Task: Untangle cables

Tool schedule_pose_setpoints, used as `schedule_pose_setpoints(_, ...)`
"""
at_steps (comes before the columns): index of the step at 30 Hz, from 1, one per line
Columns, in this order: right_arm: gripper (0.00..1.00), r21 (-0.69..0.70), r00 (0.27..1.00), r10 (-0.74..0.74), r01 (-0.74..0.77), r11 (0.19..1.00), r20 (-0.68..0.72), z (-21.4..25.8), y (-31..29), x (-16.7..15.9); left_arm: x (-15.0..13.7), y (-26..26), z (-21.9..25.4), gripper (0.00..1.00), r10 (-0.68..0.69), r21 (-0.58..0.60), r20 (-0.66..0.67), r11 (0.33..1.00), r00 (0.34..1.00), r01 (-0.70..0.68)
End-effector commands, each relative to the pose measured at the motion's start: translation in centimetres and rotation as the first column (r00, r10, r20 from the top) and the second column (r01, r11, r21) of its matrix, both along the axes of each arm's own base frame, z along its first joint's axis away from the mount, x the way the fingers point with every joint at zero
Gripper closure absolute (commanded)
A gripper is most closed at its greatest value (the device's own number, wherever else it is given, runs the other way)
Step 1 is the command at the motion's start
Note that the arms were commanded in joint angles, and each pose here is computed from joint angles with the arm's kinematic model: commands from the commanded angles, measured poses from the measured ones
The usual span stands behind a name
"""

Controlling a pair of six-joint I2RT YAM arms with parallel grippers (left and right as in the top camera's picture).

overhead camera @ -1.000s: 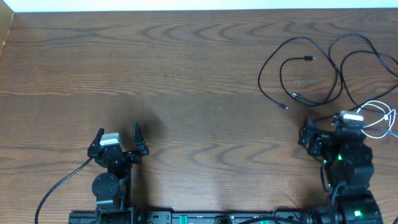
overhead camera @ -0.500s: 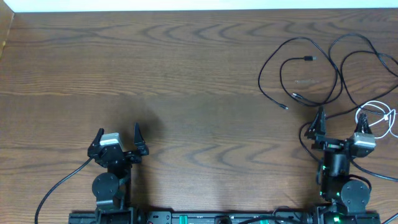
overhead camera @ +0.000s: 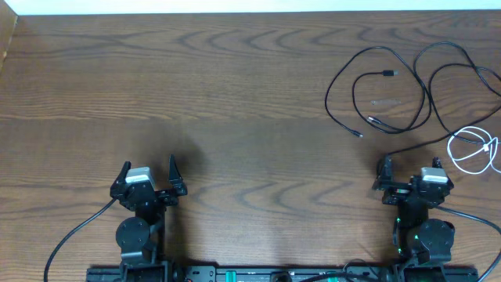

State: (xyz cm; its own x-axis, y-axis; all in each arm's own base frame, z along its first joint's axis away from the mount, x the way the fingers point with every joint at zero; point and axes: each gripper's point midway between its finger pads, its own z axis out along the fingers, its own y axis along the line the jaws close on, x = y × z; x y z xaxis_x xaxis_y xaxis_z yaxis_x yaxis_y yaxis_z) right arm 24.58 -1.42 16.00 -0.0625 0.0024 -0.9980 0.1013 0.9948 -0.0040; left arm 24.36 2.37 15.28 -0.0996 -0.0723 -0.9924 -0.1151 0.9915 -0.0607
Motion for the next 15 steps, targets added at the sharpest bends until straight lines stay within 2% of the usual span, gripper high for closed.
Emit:
schedule_pose_setpoints(1,0.01,-0.150,0.999,0.046,-0.048,0.988,-0.021,-0.18,0.58,0.01,-0.14,0.37,-1.75,0.02,0.022,0.013,-0.055,1.000,0.998,-0.021)
schedule_pose_setpoints(15,0.01,-0.144,0.999,0.047,-0.049,0.988,-0.017,-0.09,0.62,0.02,-0.14,0.37,-1.75,0.02,0.022,0.013,-0.055,1.000,0.998,-0.021)
